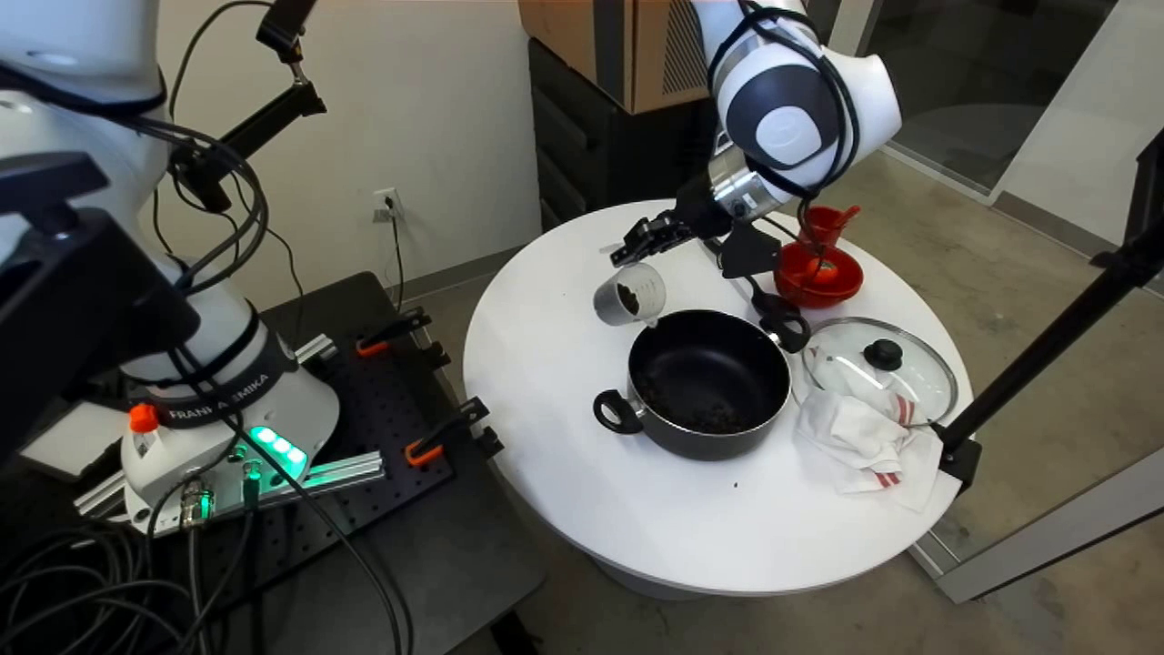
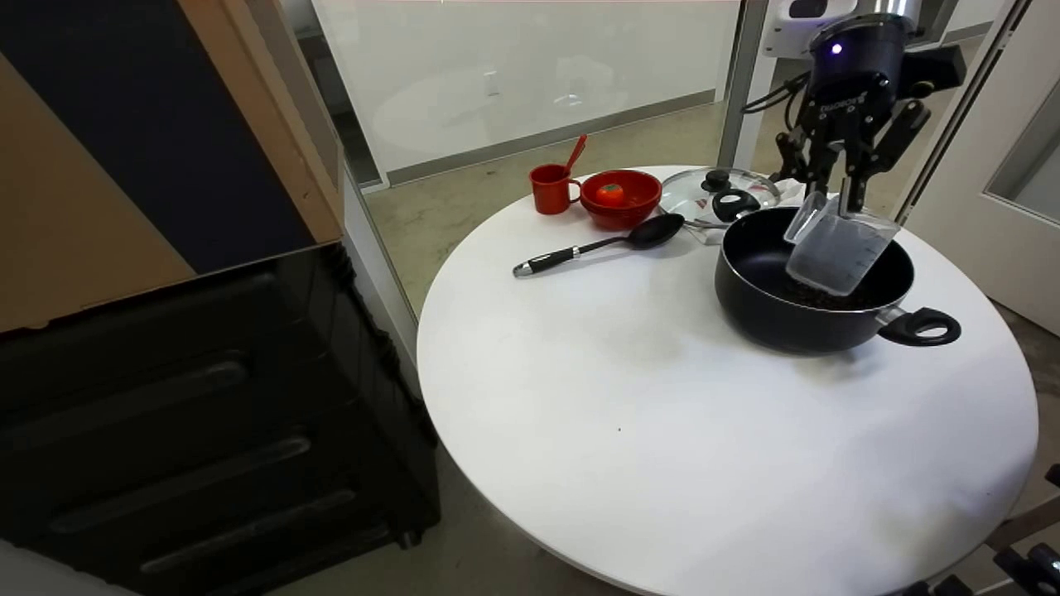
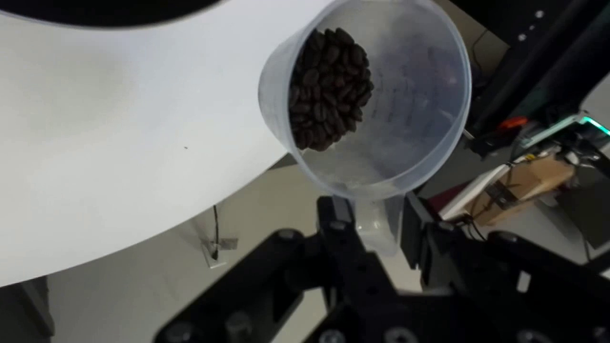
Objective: Pour the contents of the jug into the pot
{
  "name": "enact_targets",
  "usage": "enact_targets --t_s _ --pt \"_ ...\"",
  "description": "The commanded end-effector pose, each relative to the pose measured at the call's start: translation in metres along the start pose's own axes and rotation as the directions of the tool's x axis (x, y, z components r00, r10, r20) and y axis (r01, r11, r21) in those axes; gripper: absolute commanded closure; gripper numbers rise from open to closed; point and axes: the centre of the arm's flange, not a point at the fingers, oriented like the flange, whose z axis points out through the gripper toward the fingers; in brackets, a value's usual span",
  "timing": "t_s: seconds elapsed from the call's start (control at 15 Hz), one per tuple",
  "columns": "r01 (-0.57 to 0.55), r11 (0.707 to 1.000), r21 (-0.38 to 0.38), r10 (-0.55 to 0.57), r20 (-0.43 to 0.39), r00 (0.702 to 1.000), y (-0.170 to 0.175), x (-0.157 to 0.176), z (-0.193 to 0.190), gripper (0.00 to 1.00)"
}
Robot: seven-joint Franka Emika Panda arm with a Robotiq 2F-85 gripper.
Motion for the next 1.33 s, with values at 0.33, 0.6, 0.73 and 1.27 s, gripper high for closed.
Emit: enact_targets --t_s 0.33,0.6,0.73,1.27 --pt "-0.143 0.987 0.076 0.161 -0.352 0.922 0.023 -0.094 -0.065 0.93" --pt "-0.160 0.985 0.069 0.173 -0.501 0.848 0.024 -0.130 -0.069 0.93" --pt "-0.134 0.989 0.062 0.146 -0.548 0.823 0.027 -0.138 -0.068 0.93" --pt "0.035 0.999 -0.034 -0.049 -0.651 0.757 0.020 -0.139 -0.099 0.93"
